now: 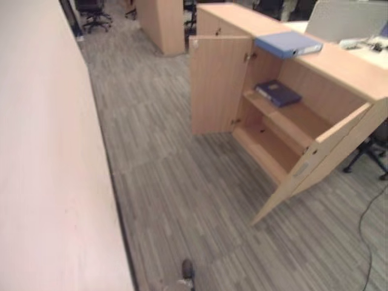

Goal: Put the empty folder in the office cabinet

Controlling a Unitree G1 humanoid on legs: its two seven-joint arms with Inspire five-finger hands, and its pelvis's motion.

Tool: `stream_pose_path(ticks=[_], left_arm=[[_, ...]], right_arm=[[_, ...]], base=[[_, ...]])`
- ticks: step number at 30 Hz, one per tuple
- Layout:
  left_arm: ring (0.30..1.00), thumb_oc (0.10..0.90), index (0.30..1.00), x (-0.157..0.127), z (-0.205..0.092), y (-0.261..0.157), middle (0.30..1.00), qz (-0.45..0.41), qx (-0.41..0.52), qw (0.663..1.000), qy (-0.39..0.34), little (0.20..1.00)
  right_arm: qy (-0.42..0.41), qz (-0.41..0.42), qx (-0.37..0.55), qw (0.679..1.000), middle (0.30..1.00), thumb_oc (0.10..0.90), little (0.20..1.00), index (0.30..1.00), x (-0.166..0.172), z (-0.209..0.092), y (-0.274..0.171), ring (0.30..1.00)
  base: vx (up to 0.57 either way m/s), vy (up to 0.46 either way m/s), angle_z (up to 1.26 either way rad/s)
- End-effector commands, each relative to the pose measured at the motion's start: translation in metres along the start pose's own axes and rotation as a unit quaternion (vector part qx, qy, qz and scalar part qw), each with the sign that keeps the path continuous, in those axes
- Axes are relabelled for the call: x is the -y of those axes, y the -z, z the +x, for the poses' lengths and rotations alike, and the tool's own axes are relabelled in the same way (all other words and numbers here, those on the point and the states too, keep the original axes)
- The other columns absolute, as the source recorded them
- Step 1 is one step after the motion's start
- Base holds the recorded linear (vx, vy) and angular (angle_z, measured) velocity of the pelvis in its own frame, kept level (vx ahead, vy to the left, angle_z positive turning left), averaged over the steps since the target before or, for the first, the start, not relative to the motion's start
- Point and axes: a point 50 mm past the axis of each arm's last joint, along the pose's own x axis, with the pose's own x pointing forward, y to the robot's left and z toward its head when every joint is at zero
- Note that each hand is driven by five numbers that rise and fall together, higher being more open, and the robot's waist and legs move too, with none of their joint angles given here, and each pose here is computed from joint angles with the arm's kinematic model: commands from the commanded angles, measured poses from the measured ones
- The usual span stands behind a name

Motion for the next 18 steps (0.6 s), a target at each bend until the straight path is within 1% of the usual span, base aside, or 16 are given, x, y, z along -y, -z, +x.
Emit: stream_pose_path(ticks=[1, 2, 4, 7, 8, 13, 15, 18], left_arm=[[0.900, 0.800, 0.900, 0.000, -0.001, 0.008, 0.900, 0.054, -0.010, 0.998, 0.007, 0.900], [0.900, 0.800, 0.900, 0.000, -0.001, 0.008, 0.900, 0.054, -0.010, 0.998, 0.007, 0.900], [0.900, 0.800, 0.900, -0.007, 0.000, 0.004, 0.900, 0.074, -0.007, 0.997, 0.004, 0.900], [0.900, 0.800, 0.900, -0.010, 0.000, 0.000, 0.900, 0.089, 0.000, 0.996, 0.002, 0.900], [0.900, 0.800, 0.900, -0.010, 0.000, -0.007, 0.900, 0.095, 0.009, 0.995, 0.004, 0.900], [0.900, 0.800, 0.900, -0.006, 0.000, -0.002, 0.900, 0.101, 0.003, 0.995, 0.010, 0.900], [0.900, 0.800, 0.900, -0.003, 0.000, -0.005, 0.900, 0.112, 0.007, 0.994, 0.019, 0.900], [0.900, 0.800, 0.900, 0.002, 0.000, -0.002, 0.900, 0.114, 0.001, 0.993, 0.023, 0.900]], right_arm=[[-0.001, -0.028, 0.031, 0.999, 0.900, 0.800, 0.900, 0.900, -0.001, -0.001, -0.036, 0.900], [-0.001, -0.028, 0.031, 0.999, 0.900, 0.800, 0.900, 0.900, -0.001, -0.001, -0.036, 0.900], [-0.010, -0.028, 0.060, 0.998, 0.900, 0.800, 0.900, 0.900, -0.006, -0.001, -0.051, 0.900], [-0.023, -0.035, 0.079, 0.996, 0.900, 0.800, 0.900, 0.900, -0.015, -0.002, -0.062, 0.900], [-0.038, -0.042, 0.100, 0.993, 0.900, 0.800, 0.900, 0.900, -0.023, -0.003, -0.074, 0.900], [-0.051, -0.033, 0.130, 0.990, 0.900, 0.800, 0.900, 0.900, -0.033, -0.006, -0.092, 0.900], [-0.054, -0.020, 0.138, 0.989, 0.900, 0.800, 0.900, 0.900, -0.034, -0.007, -0.097, 0.900], [-0.045, -0.028, 0.129, 0.990, 0.900, 0.800, 0.900, 0.900, -0.028, -0.006, -0.092, 0.900]], base=[[0.10, 0.181, -0.07], [0.30, 0.604, 0.26], [0.43, 0.808, 0.41], [0.18, 0.214, 0.72], [0.10, 0.036, 0.34], [0.17, -0.071, 0.13], [0.49, -0.192, 0.83], [0.31, -0.098, 1.03]])
